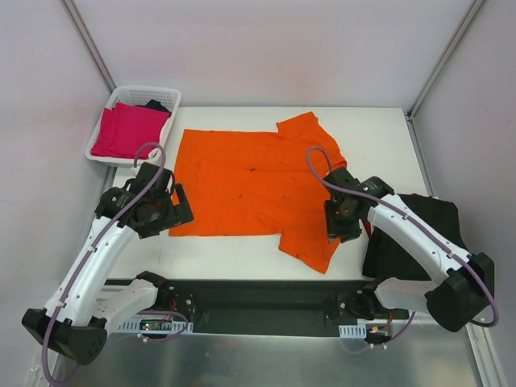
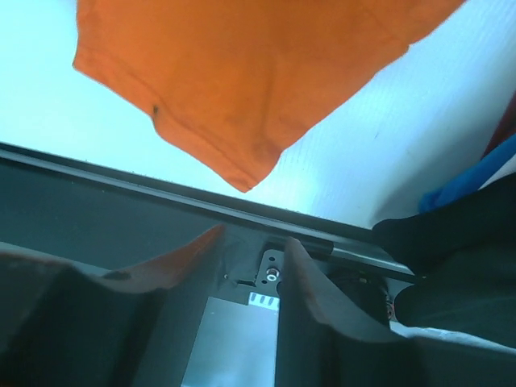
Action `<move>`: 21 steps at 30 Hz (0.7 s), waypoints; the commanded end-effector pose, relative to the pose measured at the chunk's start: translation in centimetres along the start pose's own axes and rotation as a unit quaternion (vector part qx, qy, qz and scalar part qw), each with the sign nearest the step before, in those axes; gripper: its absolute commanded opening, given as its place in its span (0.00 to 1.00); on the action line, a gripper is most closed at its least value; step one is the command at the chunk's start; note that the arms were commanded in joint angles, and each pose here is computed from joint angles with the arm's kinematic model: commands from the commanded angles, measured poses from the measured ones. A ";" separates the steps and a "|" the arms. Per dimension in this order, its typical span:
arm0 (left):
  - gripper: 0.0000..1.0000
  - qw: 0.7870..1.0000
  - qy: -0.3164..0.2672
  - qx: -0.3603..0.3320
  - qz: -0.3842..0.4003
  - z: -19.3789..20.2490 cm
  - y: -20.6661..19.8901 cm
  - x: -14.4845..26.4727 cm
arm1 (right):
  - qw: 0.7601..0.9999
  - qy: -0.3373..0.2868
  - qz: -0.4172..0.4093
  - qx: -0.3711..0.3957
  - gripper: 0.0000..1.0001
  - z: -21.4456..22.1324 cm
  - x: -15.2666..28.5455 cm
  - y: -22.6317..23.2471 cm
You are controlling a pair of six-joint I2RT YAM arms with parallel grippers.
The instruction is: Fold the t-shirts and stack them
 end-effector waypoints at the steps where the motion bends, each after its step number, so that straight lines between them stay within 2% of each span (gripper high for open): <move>1: 0.99 0.999 -0.003 -0.034 0.012 -1.6 -1.5 0.9 | 0.998 -0.052 0.026 0.019 0.28 -0.2 2.0 0.2; 3: 0.99 0.999 0.002 -0.038 0.012 -2.2 -2.4 0.6 | 0.999 -0.038 0.031 0.023 0.25 -0.2 1.6 0.2; 4: 0.99 0.999 0.003 -0.038 0.016 -2.3 -2.7 0.5 | 0.999 -0.029 0.034 0.023 0.27 0.1 1.1 0.2; 7: 0.99 0.998 0.037 -0.036 0.028 -2.1 -3.8 -1.1 | 0.999 -0.012 0.028 0.038 0.48 0.8 -0.2 0.7; 12: 0.99 0.994 0.098 -0.024 0.051 0.8 -2.9 -4.7 | 0.999 -0.026 -0.035 0.033 0.54 3.7 -1.3 1.0; 13: 0.99 0.994 0.090 -0.018 0.063 1.0 -2.7 -4.8 | 0.998 -0.029 -0.042 0.028 0.57 4.1 -1.5 1.0; 16: 0.99 0.991 0.100 -0.010 0.086 2.0 -2.3 -5.2 | 0.999 -0.024 -0.045 0.015 0.59 5.9 -2.7 0.6; 21: 0.99 0.986 0.140 0.009 0.086 2.9 -2.6 -6.5 | 0.999 -0.030 -0.044 0.000 0.59 5.8 -2.8 0.7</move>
Point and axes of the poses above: each gripper's point midway between its finger pads, its own x axis back along the fingers, its own y axis along the line the jaws close on, z = x × y, the point moved 8 cm from there along x, back along the fingers, and after that the axes turned 14 degrees about x, right-handed, at the moved point
